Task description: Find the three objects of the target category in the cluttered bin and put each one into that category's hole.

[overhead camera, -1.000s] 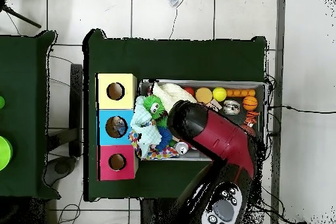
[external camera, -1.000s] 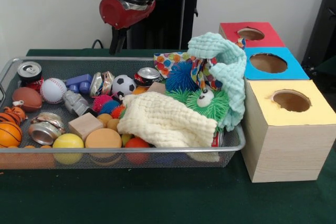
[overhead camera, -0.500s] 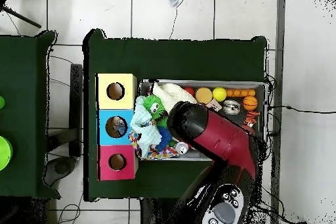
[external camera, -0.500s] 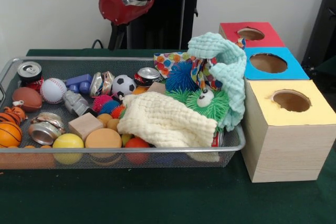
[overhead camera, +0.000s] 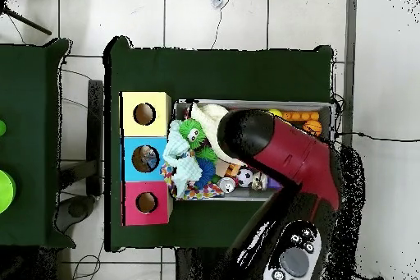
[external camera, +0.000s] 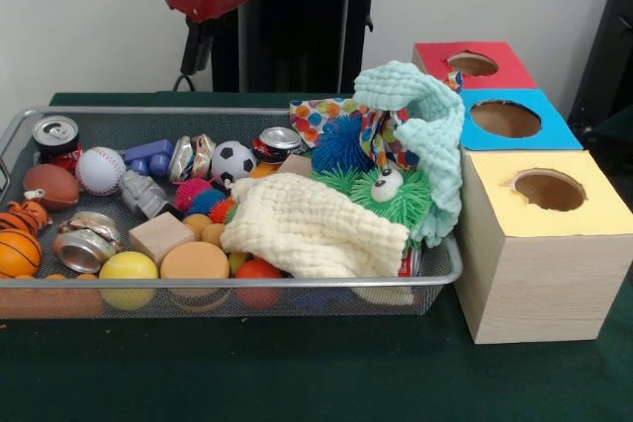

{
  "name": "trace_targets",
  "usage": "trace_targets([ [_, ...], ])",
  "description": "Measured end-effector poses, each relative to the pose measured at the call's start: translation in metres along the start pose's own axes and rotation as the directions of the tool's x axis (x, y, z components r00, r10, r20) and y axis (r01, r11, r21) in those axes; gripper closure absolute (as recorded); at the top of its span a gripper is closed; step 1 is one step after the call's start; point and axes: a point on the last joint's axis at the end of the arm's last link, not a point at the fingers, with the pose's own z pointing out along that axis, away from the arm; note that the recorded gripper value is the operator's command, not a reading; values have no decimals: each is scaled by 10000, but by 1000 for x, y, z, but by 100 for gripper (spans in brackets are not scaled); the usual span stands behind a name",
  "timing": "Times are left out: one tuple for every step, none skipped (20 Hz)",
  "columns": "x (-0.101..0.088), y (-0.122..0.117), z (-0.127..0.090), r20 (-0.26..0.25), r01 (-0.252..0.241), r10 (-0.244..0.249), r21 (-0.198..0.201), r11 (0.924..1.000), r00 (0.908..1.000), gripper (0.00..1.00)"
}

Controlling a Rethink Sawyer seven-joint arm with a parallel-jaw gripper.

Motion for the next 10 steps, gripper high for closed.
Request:
trace_targets([
  [0, 3, -3, -6, 9, -9, -46, 10000, 10000, 100],
  [1, 6, -6, -14, 18, -18, -88, 10000, 10000, 100],
  [2, 10, -10, -25, 41, -42, -209, 9998, 10000, 100],
  [3, 12, -12, -33, 52, -53, -258, 9997, 10000, 100],
  [3, 12, -13, -39, 61, -62, -289, 9996, 10000, 100],
  [4, 12, -14, -37, 77, -78, -331, 9994, 10000, 100],
  [5, 12, -13, -33, 96, -97, -374, 9993, 9999, 100],
  [6, 11, -13, -28, 110, -111, -412, 9991, 9999, 100],
  [7, 11, -13, -25, 117, -118, -433, 9990, 9999, 100],
  [8, 9, -11, -28, 124, -125, -496, 9987, 9999, 100],
])
